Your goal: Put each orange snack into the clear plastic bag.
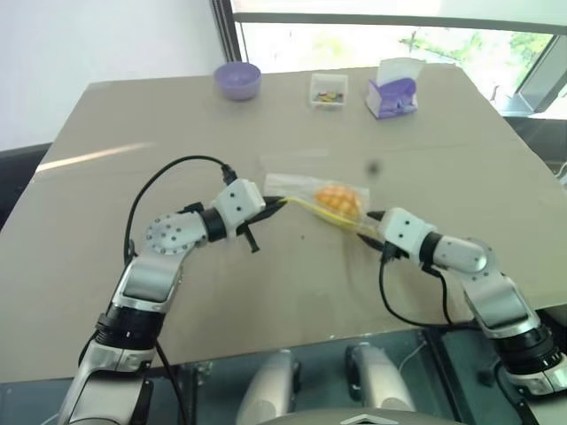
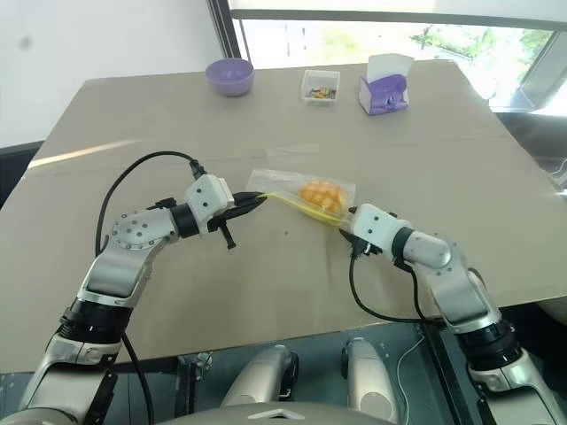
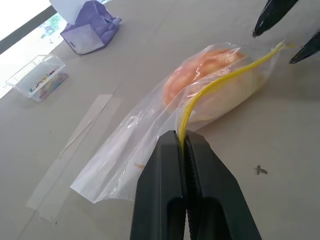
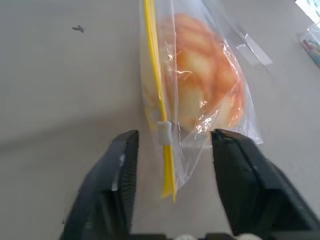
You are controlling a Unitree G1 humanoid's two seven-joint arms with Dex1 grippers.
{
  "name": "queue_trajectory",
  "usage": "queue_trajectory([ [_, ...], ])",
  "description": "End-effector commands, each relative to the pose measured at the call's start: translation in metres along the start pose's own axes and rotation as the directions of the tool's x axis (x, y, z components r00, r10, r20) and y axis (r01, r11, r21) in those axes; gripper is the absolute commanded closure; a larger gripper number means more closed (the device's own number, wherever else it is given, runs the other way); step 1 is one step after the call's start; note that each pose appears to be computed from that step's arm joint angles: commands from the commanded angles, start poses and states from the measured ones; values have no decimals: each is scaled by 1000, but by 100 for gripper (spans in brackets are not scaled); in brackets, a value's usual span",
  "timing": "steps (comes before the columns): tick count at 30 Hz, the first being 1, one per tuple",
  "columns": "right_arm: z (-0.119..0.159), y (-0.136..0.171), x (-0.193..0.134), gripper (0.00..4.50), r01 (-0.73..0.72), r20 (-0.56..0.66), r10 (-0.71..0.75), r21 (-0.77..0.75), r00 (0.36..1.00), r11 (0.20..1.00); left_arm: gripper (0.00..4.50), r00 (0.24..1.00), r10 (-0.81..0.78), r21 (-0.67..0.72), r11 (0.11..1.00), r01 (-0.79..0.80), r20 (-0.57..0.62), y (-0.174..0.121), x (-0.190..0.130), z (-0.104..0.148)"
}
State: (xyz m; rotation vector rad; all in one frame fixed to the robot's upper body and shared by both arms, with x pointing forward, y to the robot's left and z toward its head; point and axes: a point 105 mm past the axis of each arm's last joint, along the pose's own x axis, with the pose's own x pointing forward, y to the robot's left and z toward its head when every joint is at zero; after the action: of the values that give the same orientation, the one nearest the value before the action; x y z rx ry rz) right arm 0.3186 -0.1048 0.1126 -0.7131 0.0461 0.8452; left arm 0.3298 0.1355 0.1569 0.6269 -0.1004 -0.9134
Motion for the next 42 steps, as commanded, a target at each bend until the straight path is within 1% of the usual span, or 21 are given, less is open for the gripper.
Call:
queue_trajectory([
  [1,3,-6,2,362,31,13,-30,-39,999,999,450,998,33,34,999,-35,51,7,-2,17],
  [2,1,-6,2,420,28,10,-28,-36,1000,999,450,998,36,32,999,-38,51,7,-2,17],
  [3,0,-8,1,445,37,7,-36,-40,999,999,450,998,43,27,999,-44,52,7,-3,17],
  [6,1,-17,-4,445,66,9,-66,-54,998,996,450,997,55,18,998,-56,54,7,-3,17],
  [10,15,-51,-26,445,137,37,-134,-114,990,984,450,993,86,-21,996,-84,85,17,-7,26],
  [13,36,-86,-45,445,216,72,-206,-182,976,959,450,984,116,-82,991,-105,134,34,-12,42],
  [15,44,-100,-52,445,243,87,-229,-212,969,947,450,979,132,-115,987,-115,157,43,-14,51],
  [17,62,-118,-61,445,278,122,-254,-247,959,928,450,969,158,-159,979,-128,192,59,-17,65],
  [19,74,-130,-66,445,294,138,-266,-269,954,917,450,962,167,-178,975,-129,215,68,-18,75],
  [22,71,-141,-61,445,300,126,-275,-287,953,910,450,969,162,-188,974,-127,187,73,-6,71],
  [26,59,-158,-44,445,332,113,-313,-320,943,887,450,970,208,-117,974,-194,125,88,17,55],
  [28,61,-163,-40,445,346,123,-323,-342,938,874,450,961,240,-68,970,-233,135,97,24,56],
  [31,58,-156,-38,445,331,129,-305,-363,944,871,450,952,244,0,969,-249,185,97,25,63],
  [34,35,-126,-33,445,254,78,-242,-346,967,903,450,972,173,91,978,-189,158,67,26,46],
  [35,20,-103,-28,445,194,50,-187,-305,981,932,450,986,114,94,988,-126,123,45,26,31],
  [36,12,-86,-25,445,154,35,-150,-274,988,949,450,992,74,90,992,-83,101,29,24,22],
  [38,-7,-42,-23,445,47,7,-47,-168,999,985,450,997,4,13,1000,-5,76,-3,15,7],
  [39,-11,-31,-24,382,29,3,-29,-135,1000,990,380,997,-16,-24,1000,18,74,-12,10,5],
  [40,-14,-21,-27,363,5,-2,-5,-100,1000,995,362,997,-27,-53,998,31,71,-19,4,3],
  [41,-16,-17,-29,316,-7,-8,6,-83,1000,997,318,997,-36,-78,996,41,72,-22,0,4],
  [42,-17,-14,-31,280,-13,-12,12,-73,1000,997,277,997,-40,-91,995,46,71,-24,-3,4],
])
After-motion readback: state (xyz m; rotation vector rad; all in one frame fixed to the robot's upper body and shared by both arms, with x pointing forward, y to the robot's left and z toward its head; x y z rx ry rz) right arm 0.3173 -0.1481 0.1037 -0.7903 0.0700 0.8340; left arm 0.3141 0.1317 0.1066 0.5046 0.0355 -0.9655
